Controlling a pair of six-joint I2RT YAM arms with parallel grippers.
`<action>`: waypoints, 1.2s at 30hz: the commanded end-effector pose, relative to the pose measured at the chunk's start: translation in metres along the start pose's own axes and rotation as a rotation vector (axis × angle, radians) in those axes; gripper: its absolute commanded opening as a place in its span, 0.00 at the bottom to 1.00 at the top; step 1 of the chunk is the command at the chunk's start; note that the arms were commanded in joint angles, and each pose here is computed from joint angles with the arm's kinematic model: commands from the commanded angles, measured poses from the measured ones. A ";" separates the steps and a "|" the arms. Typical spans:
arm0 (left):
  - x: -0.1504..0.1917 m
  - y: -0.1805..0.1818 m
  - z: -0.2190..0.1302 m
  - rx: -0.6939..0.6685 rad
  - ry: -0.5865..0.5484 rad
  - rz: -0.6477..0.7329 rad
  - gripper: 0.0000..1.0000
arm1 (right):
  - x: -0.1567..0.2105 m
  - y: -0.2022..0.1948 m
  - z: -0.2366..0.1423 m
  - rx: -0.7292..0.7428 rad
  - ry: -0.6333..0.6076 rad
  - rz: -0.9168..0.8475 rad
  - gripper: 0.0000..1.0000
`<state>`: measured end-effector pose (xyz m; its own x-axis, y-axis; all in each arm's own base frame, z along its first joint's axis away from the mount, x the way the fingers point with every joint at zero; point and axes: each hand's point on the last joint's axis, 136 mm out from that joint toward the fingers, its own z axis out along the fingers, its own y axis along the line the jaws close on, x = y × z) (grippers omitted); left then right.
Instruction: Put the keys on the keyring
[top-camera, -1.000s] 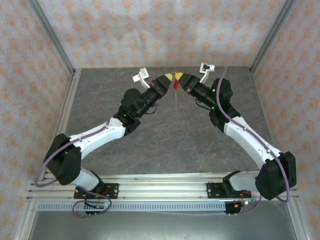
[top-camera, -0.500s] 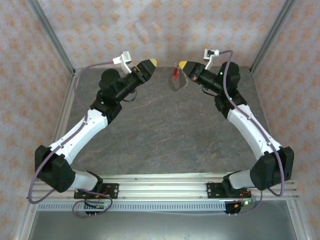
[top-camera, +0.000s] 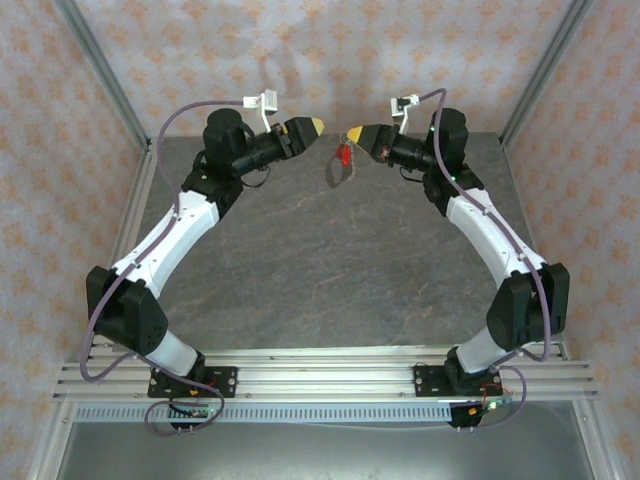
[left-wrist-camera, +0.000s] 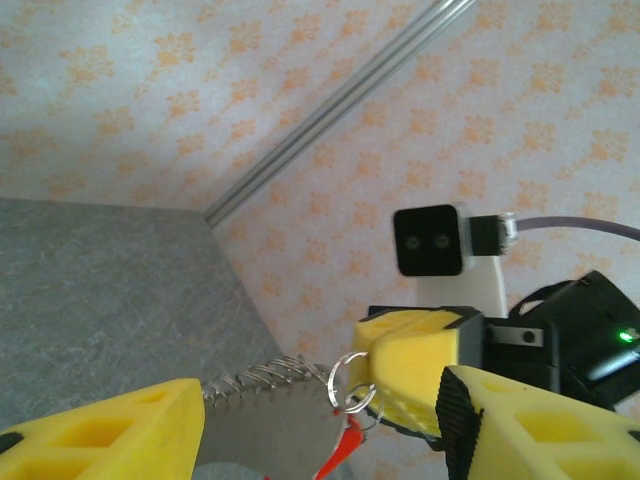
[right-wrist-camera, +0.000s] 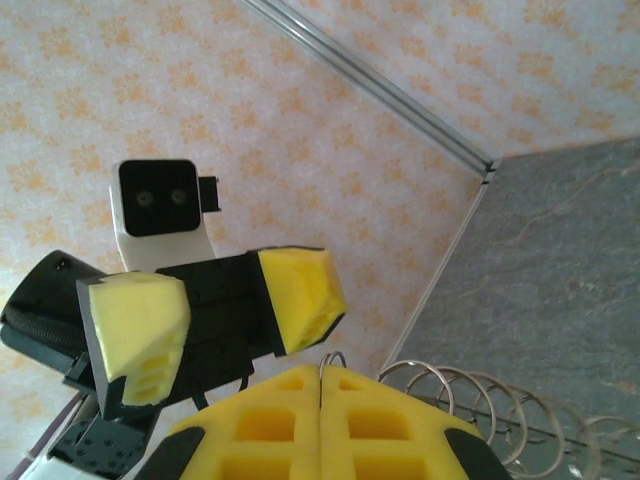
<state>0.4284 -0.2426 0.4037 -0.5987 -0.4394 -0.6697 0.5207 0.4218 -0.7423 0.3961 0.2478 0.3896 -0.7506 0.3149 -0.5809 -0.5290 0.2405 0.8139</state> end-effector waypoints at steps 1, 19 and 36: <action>-0.001 -0.014 0.001 0.088 0.074 0.053 0.64 | -0.015 0.035 -0.001 -0.123 -0.002 -0.073 0.00; 0.005 -0.011 0.024 0.214 0.176 0.045 0.47 | -0.015 0.028 0.005 -0.167 0.000 -0.025 0.00; 0.009 -0.020 0.038 0.255 0.187 0.032 0.43 | -0.015 0.020 0.009 -0.162 0.002 -0.006 0.00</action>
<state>0.4415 -0.2778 0.3861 -0.7084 -0.2676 -0.6531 0.6008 0.2569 -0.7570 0.4029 0.2566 0.3984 -0.7825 0.3160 -0.5365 -0.5287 0.1179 0.8406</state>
